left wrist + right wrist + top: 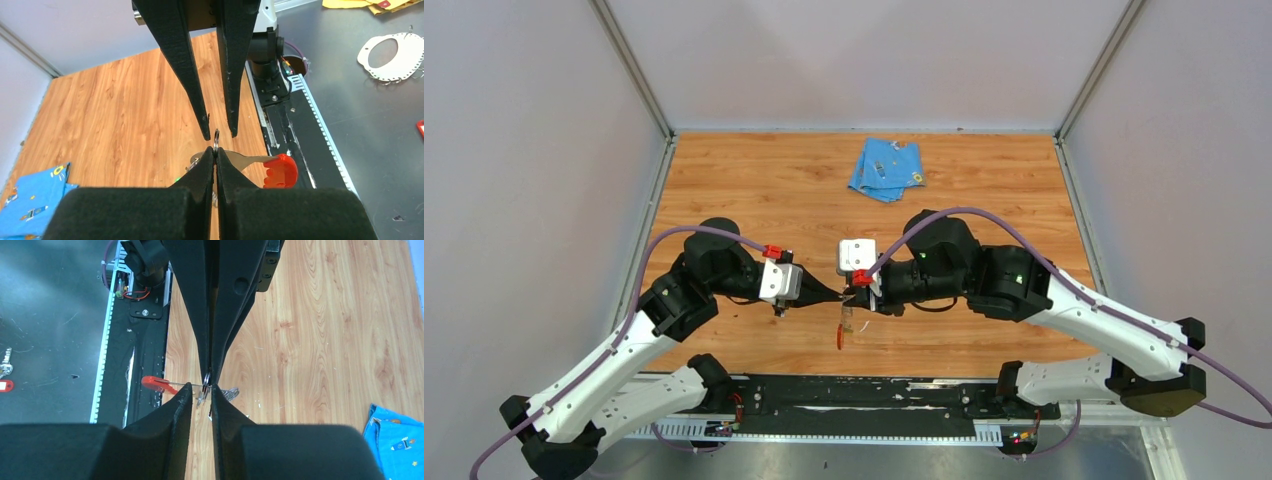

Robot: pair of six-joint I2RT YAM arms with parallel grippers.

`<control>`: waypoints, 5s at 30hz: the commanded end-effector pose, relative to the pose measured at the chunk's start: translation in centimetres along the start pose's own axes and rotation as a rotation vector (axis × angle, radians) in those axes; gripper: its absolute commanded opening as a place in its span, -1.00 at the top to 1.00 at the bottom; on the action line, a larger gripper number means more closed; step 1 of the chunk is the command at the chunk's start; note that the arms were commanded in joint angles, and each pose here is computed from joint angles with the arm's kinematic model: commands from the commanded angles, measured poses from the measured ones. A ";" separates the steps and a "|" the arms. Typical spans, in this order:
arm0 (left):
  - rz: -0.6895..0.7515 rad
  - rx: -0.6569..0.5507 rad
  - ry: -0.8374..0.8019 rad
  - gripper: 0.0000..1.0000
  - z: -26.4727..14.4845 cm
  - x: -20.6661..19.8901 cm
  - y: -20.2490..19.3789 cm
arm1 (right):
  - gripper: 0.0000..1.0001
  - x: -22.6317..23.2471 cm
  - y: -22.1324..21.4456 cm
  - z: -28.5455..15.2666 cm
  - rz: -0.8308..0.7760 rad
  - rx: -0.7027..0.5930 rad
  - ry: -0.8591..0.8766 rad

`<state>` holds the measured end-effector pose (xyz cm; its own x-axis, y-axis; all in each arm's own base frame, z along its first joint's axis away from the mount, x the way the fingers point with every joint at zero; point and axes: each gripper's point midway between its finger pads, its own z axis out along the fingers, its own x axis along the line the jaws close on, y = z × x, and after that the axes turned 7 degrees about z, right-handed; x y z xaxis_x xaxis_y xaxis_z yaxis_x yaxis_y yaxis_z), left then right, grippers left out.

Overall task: Put the keys on the keyring
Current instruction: Adjust the key on the keyring, then pick up the key from the center of the board.

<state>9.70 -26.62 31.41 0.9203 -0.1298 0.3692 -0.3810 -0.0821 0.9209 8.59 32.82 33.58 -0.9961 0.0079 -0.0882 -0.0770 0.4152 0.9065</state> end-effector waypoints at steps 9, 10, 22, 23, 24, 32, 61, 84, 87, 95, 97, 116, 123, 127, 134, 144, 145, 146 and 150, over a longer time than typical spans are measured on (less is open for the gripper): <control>0.057 -0.059 -0.077 1.00 -0.2 -1.2 1.8 | 0.99 -1.2 0.5 0.2 0.026 -0.006 -0.047; 0.054 -0.057 -0.082 1.00 -0.3 -1.4 1.7 | 0.99 -1.3 0.6 0.1 0.027 -0.012 -0.054; -0.111 -0.060 0.061 0.04 0.0 0.1 0.8 | 0.99 -1.3 2.6 -1.8 0.154 -0.384 -0.051; -0.129 -0.067 0.081 0.06 0.0 0.3 0.8 | 0.99 -1.3 2.6 -1.9 0.162 -0.410 -0.050; -0.147 -0.072 0.095 0.08 0.0 0.5 0.8 | 0.99 -1.3 2.7 -2.0 0.168 -0.432 -0.050; -0.182 -0.080 0.148 0.16 0.0 1.0 0.2 | 0.99 -0.7 3.3 -2.3 0.182 -0.501 -0.007; -0.165 -0.069 0.249 1.00 -1.0 2.3 0.9 | 0.52 -1.7 2.4 -1.4 0.279 -0.456 -0.014; -0.293 0.257 0.351 1.00 -5.6 5.9 -6.4 | -0.11 -7.4 -23.8 0.9 0.702 0.122 -0.506; -0.314 0.355 0.350 1.00 -7.9 6.1 -7.4 | 0.02 -7.2 -26.9 3.4 0.769 0.177 -0.487; -0.359 0.296 0.377 1.00 -8.0 4.4 -6.9 | 0.14 -7.9 -28.7 5.8 0.827 0.196 -0.488; -0.377 0.289 0.388 1.00 -8.1 3.8 -7.3 | 0.13 -8.0 -29.6 6.1 0.841 0.206 -0.508; -0.418 0.336 0.511 1.00 -9.4 3.8 -8.5 | 0.03 -9.2 -33.6 6.8 0.979 0.298 -0.660; -0.446 0.332 0.523 1.00 -9.4 3.5 -8.7 | 0.07 -11.3 -32.9 7.3 0.943 0.281 -0.670; -0.457 0.346 0.524 1.00 -9.4 3.7 -9.2 | 0.07 -12.6 -32.6 7.4 0.919 0.272 -0.678; -0.471 0.341 0.514 1.00 -9.2 3.6 -9.5 | 0.08 -14.1 -30.8 8.6 0.889 0.246 -0.625; -0.466 0.334 0.525 1.00 -9.2 3.7 -9.3 | 0.11 -14.2 -29.8 7.2 0.917 0.233 -0.627; -0.469 0.335 0.524 1.00 -9.2 3.7 -9.3 | 0.10 -14.1 -29.9 6.6 0.927 0.238 -0.648; -0.475 0.336 0.523 1.00 -9.2 3.6 -9.4 | 0.10 -13.8 -30.2 6.3 0.940 0.247 -0.662; -0.475 0.328 0.514 1.00 -9.1 3.5 -9.3 | 0.11 -12.5 -31.2 5.6 1.017 0.273 -0.677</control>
<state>17.31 -17.23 24.91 0.8871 0.4602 0.0347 0.1365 -0.3335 0.9328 25.02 27.20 5.59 -0.4650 0.8181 0.3384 0.7437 0.1536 0.6506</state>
